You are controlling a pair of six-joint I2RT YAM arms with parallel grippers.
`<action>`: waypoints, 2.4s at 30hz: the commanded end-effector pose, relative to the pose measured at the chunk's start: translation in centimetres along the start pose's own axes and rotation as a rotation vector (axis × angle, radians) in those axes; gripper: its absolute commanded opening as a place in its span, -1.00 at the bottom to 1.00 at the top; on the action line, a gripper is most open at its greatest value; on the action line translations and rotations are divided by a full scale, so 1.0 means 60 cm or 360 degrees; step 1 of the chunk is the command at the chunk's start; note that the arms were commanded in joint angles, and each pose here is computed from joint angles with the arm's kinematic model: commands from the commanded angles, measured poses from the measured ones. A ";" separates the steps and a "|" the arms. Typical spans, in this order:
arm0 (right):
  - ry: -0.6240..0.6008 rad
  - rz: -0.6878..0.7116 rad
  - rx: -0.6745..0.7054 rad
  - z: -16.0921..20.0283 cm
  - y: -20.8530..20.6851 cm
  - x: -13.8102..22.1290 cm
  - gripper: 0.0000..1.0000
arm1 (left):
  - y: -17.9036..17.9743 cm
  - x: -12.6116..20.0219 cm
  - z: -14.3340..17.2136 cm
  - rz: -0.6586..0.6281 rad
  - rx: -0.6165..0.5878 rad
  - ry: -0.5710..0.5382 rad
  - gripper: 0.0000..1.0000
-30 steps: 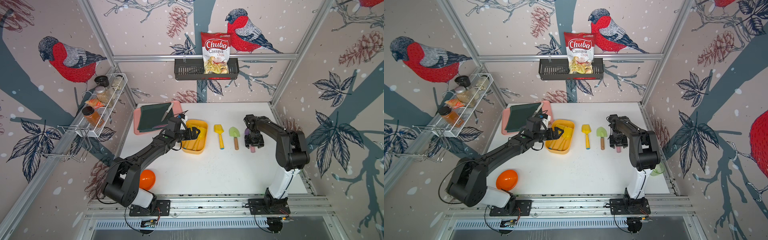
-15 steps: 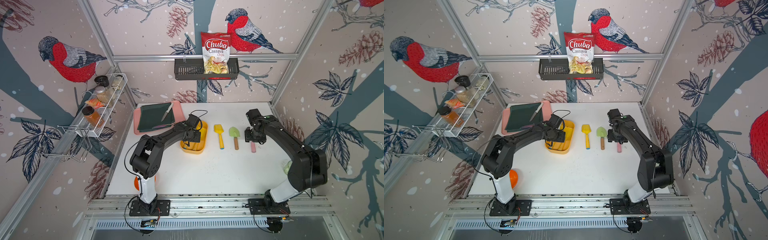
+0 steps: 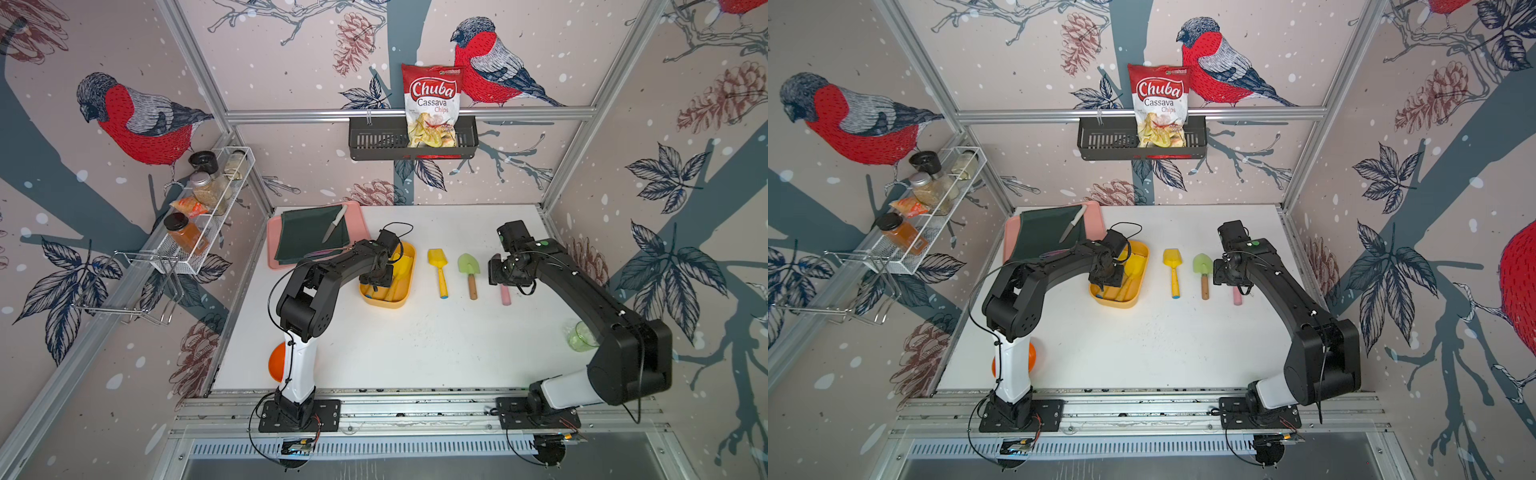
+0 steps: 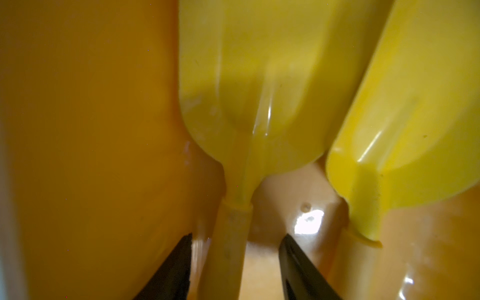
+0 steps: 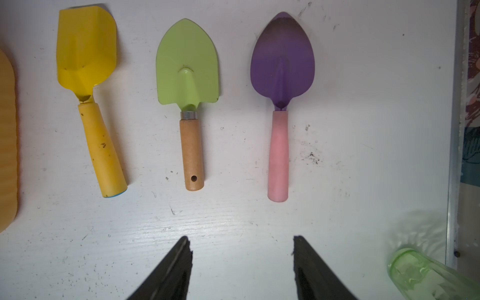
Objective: Take the shovel out of the storage box
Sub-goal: Pick up the shovel from the storage box.
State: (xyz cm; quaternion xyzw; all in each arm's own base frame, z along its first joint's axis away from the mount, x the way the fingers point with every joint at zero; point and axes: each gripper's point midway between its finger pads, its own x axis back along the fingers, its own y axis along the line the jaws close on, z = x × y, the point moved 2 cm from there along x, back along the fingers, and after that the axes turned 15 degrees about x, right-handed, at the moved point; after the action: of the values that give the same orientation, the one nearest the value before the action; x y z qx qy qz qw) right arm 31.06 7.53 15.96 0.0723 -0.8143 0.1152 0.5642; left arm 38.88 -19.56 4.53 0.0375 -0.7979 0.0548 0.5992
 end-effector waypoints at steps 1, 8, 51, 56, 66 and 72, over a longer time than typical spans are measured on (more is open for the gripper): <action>-0.0039 -0.0051 0.0020 -0.006 0.010 -0.006 0.29 | 0.002 -0.006 -0.002 -0.0004 -0.0033 0.0036 0.01; -0.0038 -0.0096 0.0021 -0.005 0.018 -0.017 0.28 | -0.003 -0.017 0.012 0.0030 -0.0028 0.0100 -0.54; -0.0999 -0.1990 0.0482 -0.135 0.319 0.264 0.59 | -0.075 0.469 -0.055 0.2596 0.0370 -0.0565 -1.00; -0.1003 -0.2126 0.0545 -0.149 0.359 0.282 0.55 | -0.061 0.511 -0.044 0.2823 0.0389 -0.0602 -1.00; -0.0938 -0.2248 0.0656 -0.166 0.421 0.291 0.46 | -0.054 0.518 -0.024 0.2887 0.0403 -0.0582 -1.00; -0.0875 -0.2264 0.0686 -0.171 0.445 0.282 0.32 | -0.053 0.513 -0.017 0.2894 0.0409 -0.0565 -1.00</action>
State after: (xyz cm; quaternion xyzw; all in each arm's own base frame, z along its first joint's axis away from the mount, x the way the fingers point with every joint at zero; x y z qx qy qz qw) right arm 27.93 35.87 32.19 0.6993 -0.6521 -0.1433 0.2555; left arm 32.81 -22.57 32.79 -0.4937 -0.5934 0.5971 0.2183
